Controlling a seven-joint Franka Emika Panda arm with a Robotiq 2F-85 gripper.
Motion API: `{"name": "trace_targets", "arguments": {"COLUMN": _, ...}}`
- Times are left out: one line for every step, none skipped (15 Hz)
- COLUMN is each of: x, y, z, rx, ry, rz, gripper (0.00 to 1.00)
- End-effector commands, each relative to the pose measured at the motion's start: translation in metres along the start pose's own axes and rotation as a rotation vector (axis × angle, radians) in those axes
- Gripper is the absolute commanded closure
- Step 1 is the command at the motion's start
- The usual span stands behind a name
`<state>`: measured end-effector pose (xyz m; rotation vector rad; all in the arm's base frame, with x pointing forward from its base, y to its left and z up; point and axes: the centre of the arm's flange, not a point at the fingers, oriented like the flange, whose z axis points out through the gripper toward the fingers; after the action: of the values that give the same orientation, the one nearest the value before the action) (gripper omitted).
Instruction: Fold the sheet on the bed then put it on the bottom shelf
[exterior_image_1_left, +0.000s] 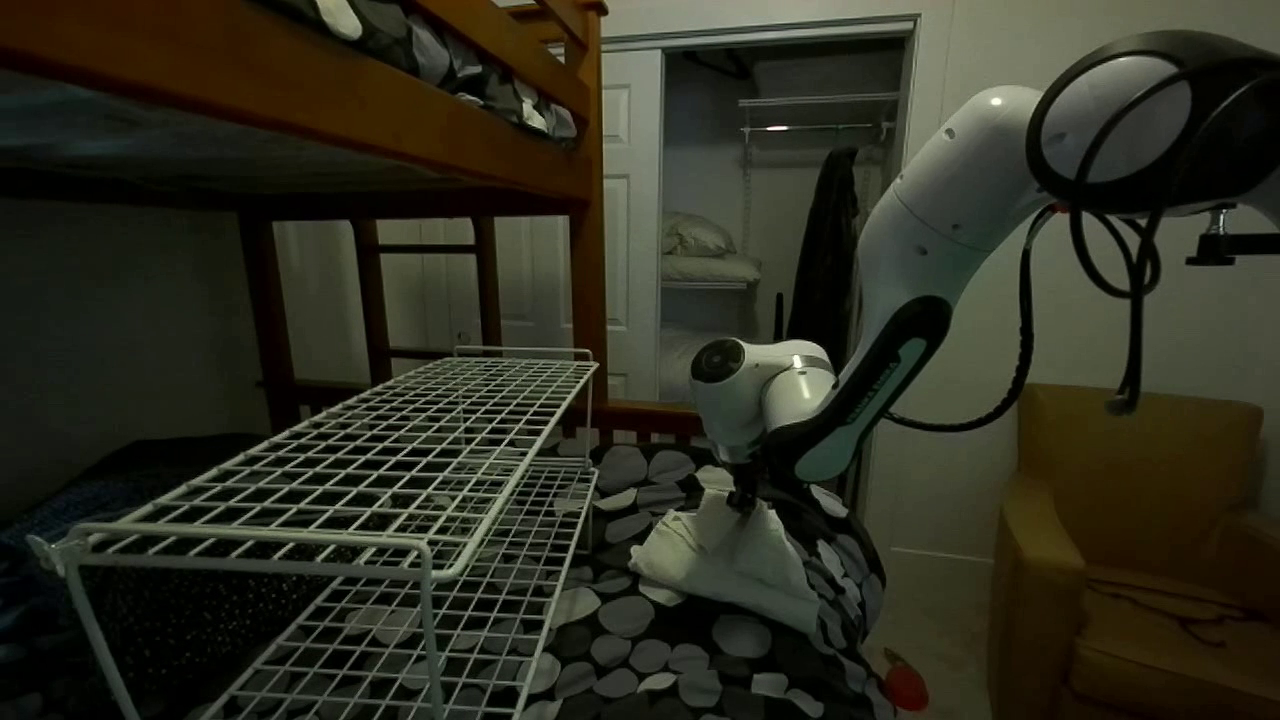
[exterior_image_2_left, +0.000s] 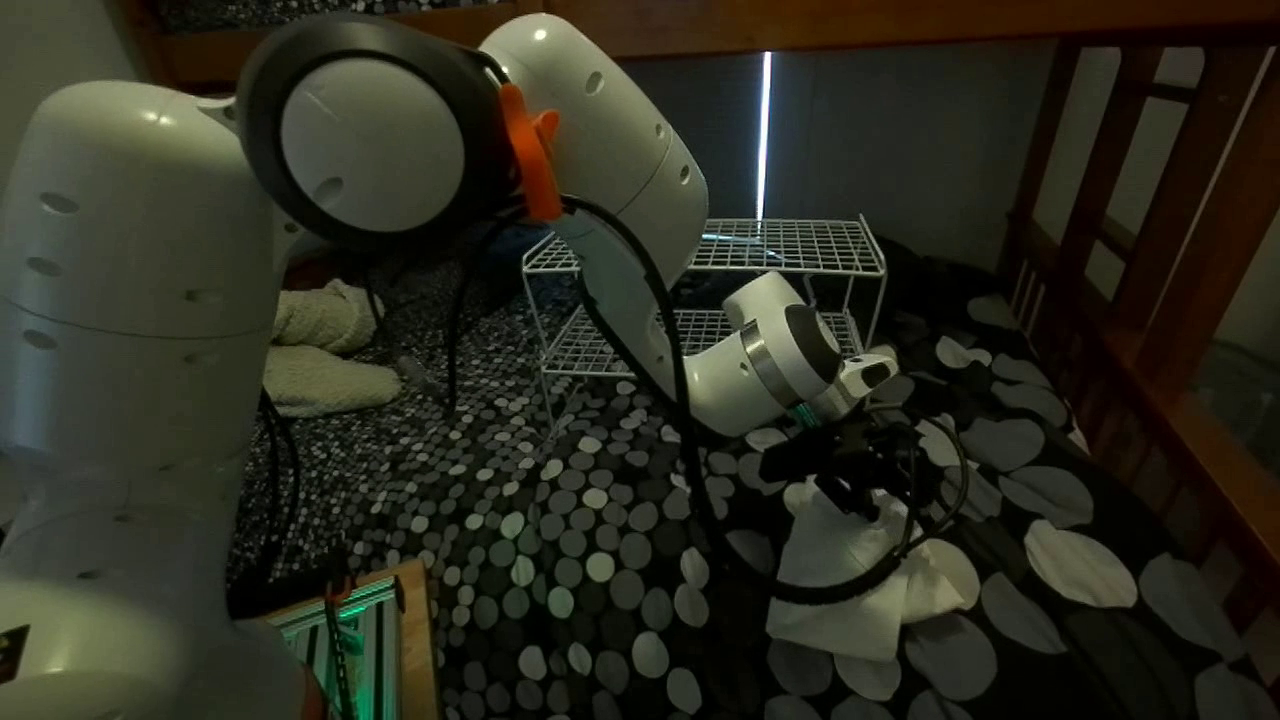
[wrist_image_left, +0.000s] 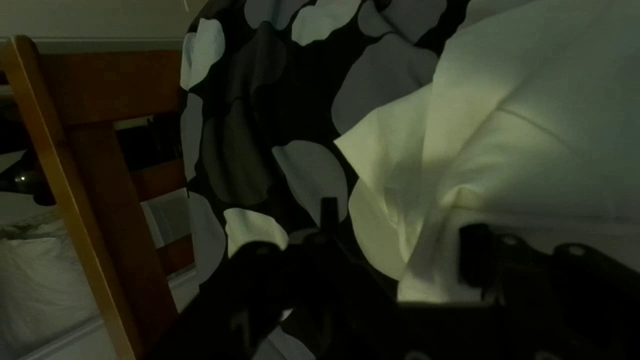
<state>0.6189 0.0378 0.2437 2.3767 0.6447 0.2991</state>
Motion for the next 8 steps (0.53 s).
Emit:
{"name": "trace_targets", "arguments": {"x": -0.002, "y": 0.008, "z": 0.006, "rx": -0.033, "ry": 0.001, "rz": -0.004, "gripper": 0.1}}
{"name": "trace_targets", "arguments": {"x": -0.003, "y": 0.012, "z": 0.006, "rx": -0.044, "ry": 0.001, "rz": 0.006, "gripper": 0.04}}
{"name": "trace_targets", "arguments": {"x": -0.004, "y": 0.016, "z": 0.008, "rx": -0.042, "ry": 0.01, "rz": 0.006, "gripper": 0.0}}
{"name": "trace_targets", "arguments": {"x": -0.005, "y": 0.019, "z": 0.012, "rx": -0.042, "ry": 0.015, "rz": -0.002, "gripper": 0.0}}
{"name": "trace_targets", "arguments": {"x": -0.006, "y": 0.021, "z": 0.018, "rx": -0.041, "ry": 0.018, "rz": -0.003, "gripper": 0.0}}
{"name": "trace_targets", "arguments": {"x": -0.008, "y": 0.024, "z": 0.025, "rx": -0.045, "ry": 0.021, "rz": -0.003, "gripper": 0.0}}
{"name": "trace_targets", "arguments": {"x": -0.009, "y": 0.026, "z": 0.031, "rx": -0.037, "ry": 0.026, "rz": -0.002, "gripper": 0.0}}
{"name": "trace_targets", "arguments": {"x": -0.011, "y": 0.027, "z": 0.038, "rx": 0.005, "ry": 0.034, "rz": 0.013, "gripper": 0.0}}
